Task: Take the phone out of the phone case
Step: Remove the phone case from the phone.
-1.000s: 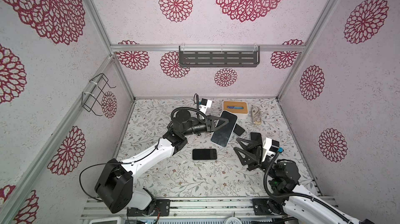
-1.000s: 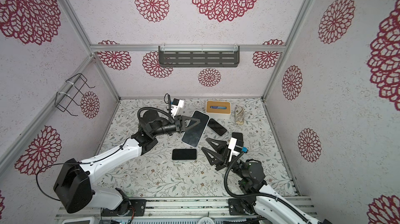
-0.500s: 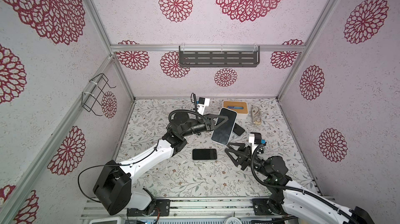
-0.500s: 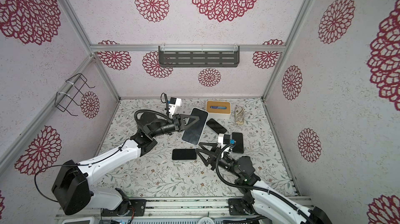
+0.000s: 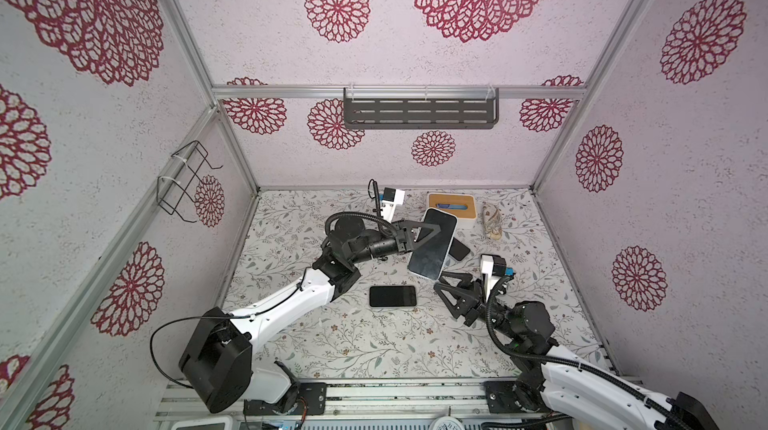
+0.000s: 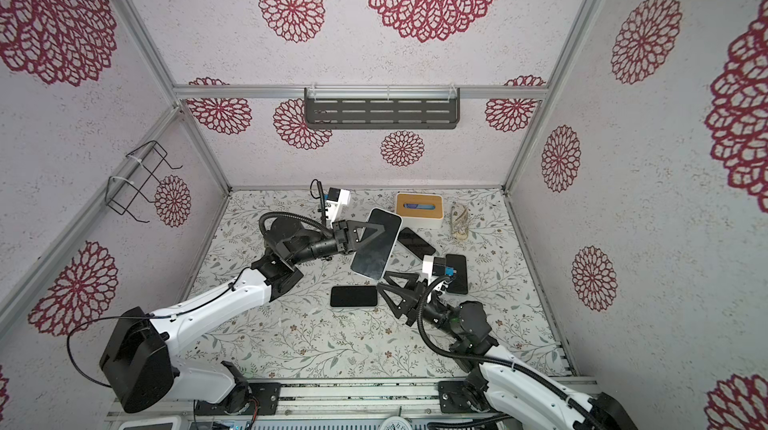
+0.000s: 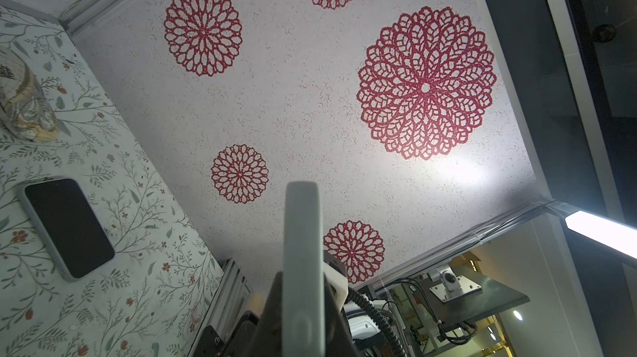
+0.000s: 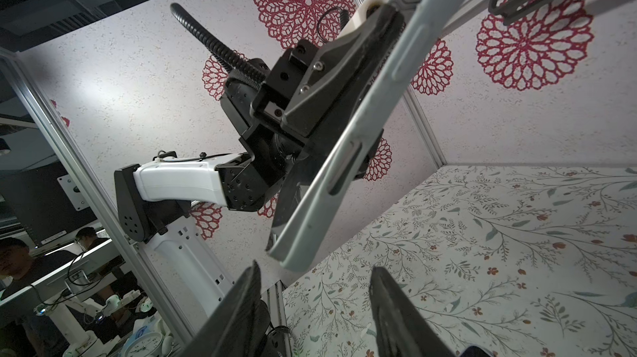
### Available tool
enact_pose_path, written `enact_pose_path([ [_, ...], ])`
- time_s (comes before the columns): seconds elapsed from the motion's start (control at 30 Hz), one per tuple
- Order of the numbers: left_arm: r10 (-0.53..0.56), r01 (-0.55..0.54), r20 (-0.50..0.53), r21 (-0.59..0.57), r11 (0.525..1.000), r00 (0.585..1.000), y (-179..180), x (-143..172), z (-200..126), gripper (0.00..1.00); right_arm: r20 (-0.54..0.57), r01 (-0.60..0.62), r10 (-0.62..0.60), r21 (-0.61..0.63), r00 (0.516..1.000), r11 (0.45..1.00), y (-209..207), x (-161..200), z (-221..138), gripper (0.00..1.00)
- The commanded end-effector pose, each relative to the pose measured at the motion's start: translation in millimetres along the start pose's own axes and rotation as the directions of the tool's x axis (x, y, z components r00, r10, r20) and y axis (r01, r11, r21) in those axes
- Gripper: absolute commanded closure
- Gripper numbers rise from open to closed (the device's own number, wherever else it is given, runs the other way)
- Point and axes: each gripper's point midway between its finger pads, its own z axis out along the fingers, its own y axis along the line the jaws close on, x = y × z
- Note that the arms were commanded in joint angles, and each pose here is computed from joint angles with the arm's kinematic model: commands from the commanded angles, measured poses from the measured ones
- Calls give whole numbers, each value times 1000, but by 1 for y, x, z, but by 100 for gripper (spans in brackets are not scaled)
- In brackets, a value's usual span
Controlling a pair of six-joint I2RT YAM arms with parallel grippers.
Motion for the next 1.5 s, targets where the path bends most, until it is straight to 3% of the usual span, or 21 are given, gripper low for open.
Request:
enact_pose_path([
  [0.0,63,-65,26,90,994,998,-31,-3,-4,100,64,10,-8,-24,998,1000,7,-16,1,46],
  [0.47,69,-68,-7,108,992,998,-33,8,0,100,103,-14,13,7,995,1000,-7,-27,1,46],
  [0.77,51,-48,-35,80,996,998,-17,20,6,100,113,-38,36,20,993,999,-15,-32,2,49],
  [0.87,48,-45,-35,74,996,998,-14,20,7,100,102,-55,54,9,993,998,-15,-30,4,56],
  [1.03,42,-41,-21,36,999,999,-1,20,7,100,87,-96,98,-21,991,995,-11,-29,5,82],
  [1.17,34,-34,-9,-33,999,999,20,22,7,100,73,-141,141,-15,987,990,-11,-26,4,96],
  [1.27,11,-11,3,-89,996,1000,44,25,6,83,60,-177,176,17,983,984,-15,-23,2,100],
  [1.33,-6,8,12,-128,992,1000,62,28,6,67,50,-209,206,84,977,974,-27,-17,0,100],
  [1.47,-19,26,34,-200,979,999,94,31,2,53,32,-250,249,187,968,950,-46,-4,-5,100],
])
